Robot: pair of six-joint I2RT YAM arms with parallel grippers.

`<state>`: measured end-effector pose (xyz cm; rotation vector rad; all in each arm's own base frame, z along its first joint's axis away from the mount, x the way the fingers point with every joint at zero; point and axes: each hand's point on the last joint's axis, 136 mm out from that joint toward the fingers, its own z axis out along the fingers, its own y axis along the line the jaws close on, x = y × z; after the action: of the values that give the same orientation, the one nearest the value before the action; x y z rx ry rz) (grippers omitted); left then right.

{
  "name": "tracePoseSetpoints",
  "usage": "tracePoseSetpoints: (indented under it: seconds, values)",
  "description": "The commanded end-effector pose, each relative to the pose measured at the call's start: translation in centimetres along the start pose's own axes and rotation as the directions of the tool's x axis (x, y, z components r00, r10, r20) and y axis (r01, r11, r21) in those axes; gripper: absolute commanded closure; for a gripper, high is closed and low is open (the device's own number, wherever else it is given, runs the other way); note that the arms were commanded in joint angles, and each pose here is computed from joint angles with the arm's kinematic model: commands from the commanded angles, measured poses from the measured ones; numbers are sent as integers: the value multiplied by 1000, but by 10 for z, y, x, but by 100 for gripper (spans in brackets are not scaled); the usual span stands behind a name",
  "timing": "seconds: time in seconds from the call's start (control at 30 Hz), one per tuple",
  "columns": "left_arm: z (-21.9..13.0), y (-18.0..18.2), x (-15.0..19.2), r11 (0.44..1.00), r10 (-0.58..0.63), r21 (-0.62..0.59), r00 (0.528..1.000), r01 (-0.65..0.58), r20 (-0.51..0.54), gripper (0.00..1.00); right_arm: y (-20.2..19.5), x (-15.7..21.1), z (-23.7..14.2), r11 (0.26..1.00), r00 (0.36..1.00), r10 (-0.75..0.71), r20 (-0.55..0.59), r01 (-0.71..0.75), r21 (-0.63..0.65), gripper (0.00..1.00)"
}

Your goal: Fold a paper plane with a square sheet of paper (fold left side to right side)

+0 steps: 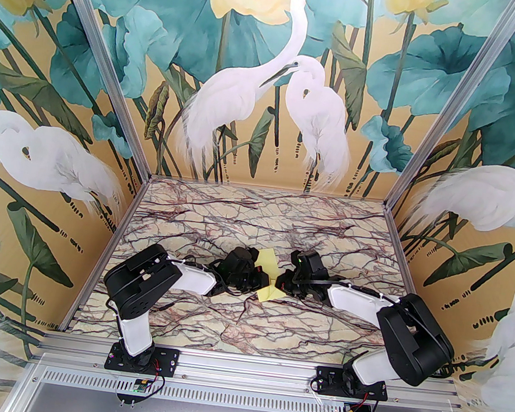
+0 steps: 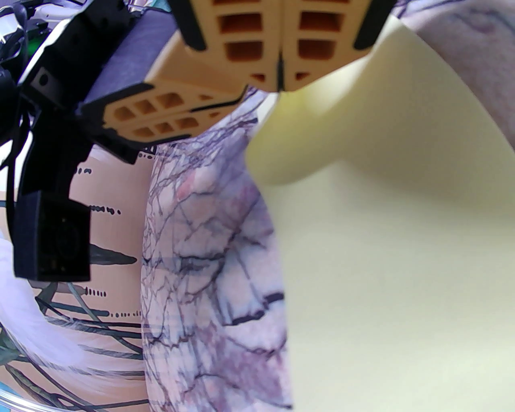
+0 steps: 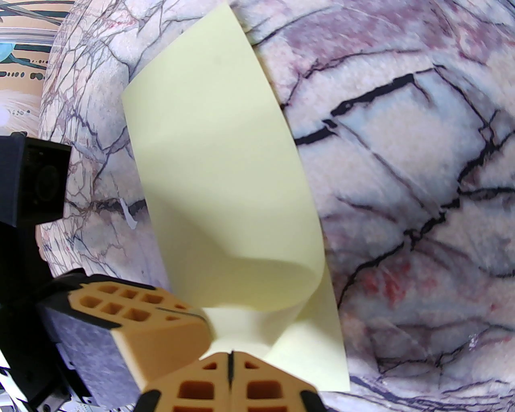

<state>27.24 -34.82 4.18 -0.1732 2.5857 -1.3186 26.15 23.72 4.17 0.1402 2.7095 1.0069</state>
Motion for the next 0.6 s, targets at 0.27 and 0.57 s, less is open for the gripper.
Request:
tracePoseSetpoints:
  seconds: [0.27, 0.57]
  values:
    - [-12, 3, -17, 998, 56, -44, 998, -55, 18, 100, -14, 10, 12, 1000, 999, 5, -41, -4, 27, 98]
    - [-15, 12, -24, 995, 69, -73, 997, -68, 20, 100, -19, 13, 18, 999, 998, 15, -60, -12, 41, 99]
